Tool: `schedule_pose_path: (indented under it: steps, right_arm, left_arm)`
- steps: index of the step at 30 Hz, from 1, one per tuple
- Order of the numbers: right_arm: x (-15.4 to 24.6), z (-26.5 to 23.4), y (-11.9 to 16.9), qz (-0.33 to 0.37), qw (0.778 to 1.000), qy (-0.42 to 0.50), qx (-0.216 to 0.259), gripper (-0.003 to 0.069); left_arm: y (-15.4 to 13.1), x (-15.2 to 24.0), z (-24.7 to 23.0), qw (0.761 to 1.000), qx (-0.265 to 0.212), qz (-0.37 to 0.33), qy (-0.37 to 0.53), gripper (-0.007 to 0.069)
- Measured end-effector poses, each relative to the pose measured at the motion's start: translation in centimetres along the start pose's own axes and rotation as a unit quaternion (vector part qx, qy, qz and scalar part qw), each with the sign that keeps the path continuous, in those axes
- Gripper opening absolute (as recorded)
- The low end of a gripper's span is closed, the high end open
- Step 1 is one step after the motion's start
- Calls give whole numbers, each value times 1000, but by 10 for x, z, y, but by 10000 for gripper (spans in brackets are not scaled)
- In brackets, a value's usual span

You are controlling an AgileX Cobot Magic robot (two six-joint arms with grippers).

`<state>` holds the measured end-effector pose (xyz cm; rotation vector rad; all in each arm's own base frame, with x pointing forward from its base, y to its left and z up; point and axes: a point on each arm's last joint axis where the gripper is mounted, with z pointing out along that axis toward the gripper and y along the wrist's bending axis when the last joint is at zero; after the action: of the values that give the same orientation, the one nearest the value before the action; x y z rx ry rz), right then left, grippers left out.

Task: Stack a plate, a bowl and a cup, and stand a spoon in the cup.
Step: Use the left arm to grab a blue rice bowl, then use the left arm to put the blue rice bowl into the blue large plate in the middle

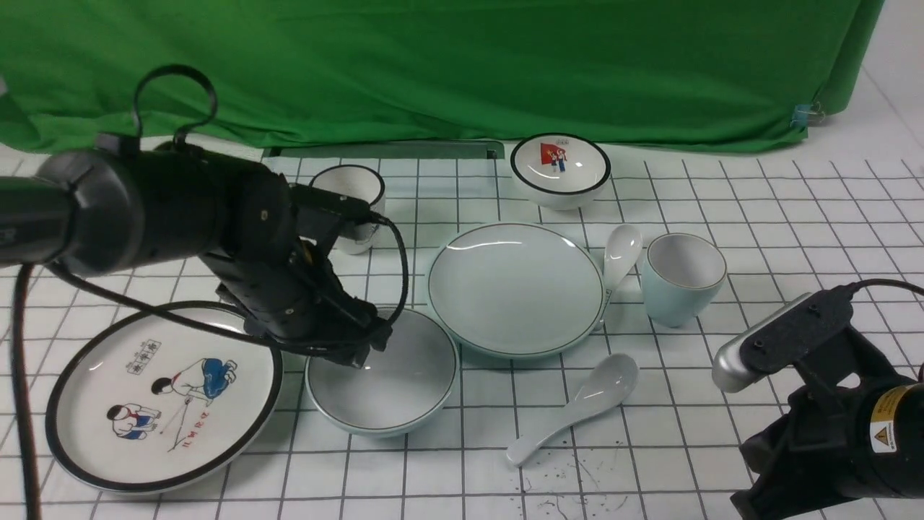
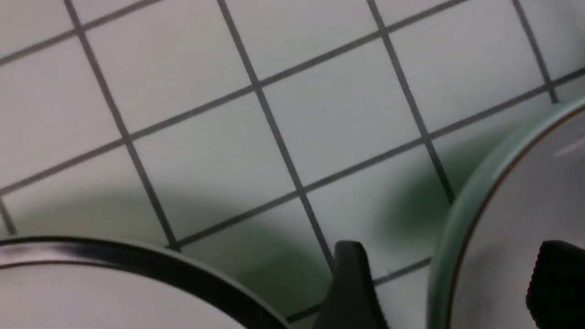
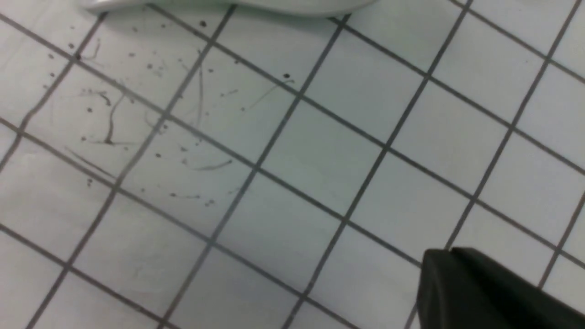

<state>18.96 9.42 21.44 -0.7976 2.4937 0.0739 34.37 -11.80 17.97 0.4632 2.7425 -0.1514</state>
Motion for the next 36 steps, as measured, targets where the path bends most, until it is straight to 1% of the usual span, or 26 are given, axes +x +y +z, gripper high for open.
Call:
schedule_pose_path:
  steps: [3, 5, 6, 9, 11, 14, 15, 16, 18, 19, 20, 23, 24, 25, 27, 31, 36]
  right_arm:
    - [0, 0, 0, 0, 1000, 0, 0, 49]
    - [0, 0, 0, 0, 1000, -1, 0, 50]
    - [0, 0, 0, 0, 1000, -2, 0, 50]
    - [0, 0, 0, 0, 1000, -3, 0, 55]
    - [-1, 0, 0, 0, 1000, -5, 1, 58]
    - [-5, 0, 0, 2, 1000, -25, 3, 64]
    - [-5, 0, -1, 3, 1000, -28, 3, 64]
    - [-6, 0, -1, 12, 999, -34, 3, 68]
    - [-7, 0, -1, 32, 999, -38, 3, 71]
    - [-7, 0, -1, 34, 999, -38, 3, 71]
    - [-7, 0, -1, 46, 998, -40, 2, 71]
    - [-7, 0, -1, 55, 998, -40, 2, 71]
    - [-7, 0, -1, 57, 998, -40, 2, 71]
    - [-7, 0, -1, 57, 998, -40, 1, 71]
    - [-7, 0, -1, 58, 998, -40, 2, 71]
    - [-7, 0, -1, 60, 997, -40, 1, 75]
    - [-7, 0, -1, 61, 997, -40, 1, 81]
  left_arm:
    - [0, 1, 7, 1000, 1, -2, 10, 186]
    - [-1, -3, 1, 1000, 4, 0, -3, 78]
    - [-1, -5, -5, 1000, 7, 6, -5, 46]
    - [-5, -12, -21, 999, 16, 30, -5, -1]
    - [-6, -16, -31, 999, 20, 41, -9, -7]
    - [-14, -47, -64, 994, 55, 33, -87, -7]
    - [-14, -49, -66, 994, 58, 29, -93, -7]
    - [-19, -66, -78, 986, 79, 25, -144, -7]
    - [-23, -83, -81, 977, 107, 14, -184, -7]
    - [-24, -85, -81, 976, 112, 12, -187, -7]
    - [-25, -93, -70, 974, 120, 6, -193, -7]
    - [-24, -103, -41, 975, 122, -3, -185, -7]
    - [-23, -106, -18, 977, 126, -11, -169, -7]
    - [-23, -106, -15, 978, 126, -12, -167, -7]
    - [-23, -106, 16, 981, 134, -20, -136, -7]
    - [-26, -104, 33, 983, 136, -21, -122, -7]
    - [-30, -106, 35, 983, 137, -18, -125, -6]
